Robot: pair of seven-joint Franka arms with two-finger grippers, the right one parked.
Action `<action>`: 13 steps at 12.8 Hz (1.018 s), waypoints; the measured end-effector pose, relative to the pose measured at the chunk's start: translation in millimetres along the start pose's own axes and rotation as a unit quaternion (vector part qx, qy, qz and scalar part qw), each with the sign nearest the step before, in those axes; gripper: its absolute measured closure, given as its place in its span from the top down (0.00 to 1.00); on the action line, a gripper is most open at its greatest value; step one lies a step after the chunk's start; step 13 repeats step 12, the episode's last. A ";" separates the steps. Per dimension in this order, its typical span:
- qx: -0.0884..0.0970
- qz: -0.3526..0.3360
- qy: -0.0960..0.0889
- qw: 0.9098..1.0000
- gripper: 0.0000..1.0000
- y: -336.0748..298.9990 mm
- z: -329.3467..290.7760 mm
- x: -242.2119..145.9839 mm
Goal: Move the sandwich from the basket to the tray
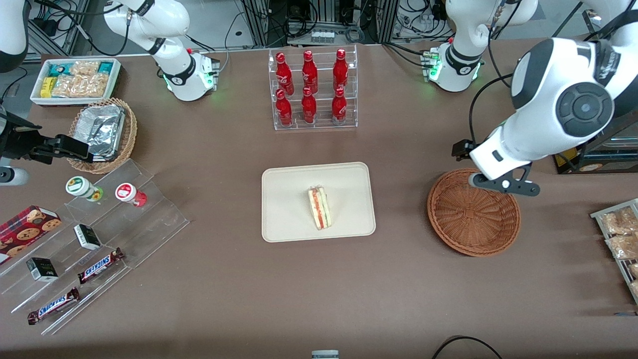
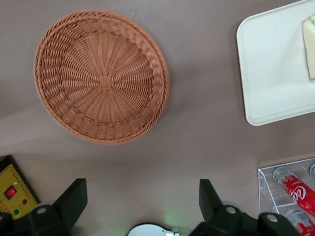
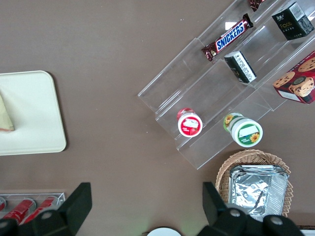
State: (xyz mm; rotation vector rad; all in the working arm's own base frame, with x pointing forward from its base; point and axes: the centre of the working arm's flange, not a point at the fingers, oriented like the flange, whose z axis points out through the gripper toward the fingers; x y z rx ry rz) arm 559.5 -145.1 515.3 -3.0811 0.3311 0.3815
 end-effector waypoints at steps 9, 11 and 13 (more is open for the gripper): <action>0.002 -0.015 0.014 1.000 1.00 -39.7 -31.5 -31.5; 0.011 -0.024 0.022 0.999 1.00 -51.6 -40.0 -38.6; 0.012 -0.027 0.025 0.999 1.00 -56.3 -43.3 -41.4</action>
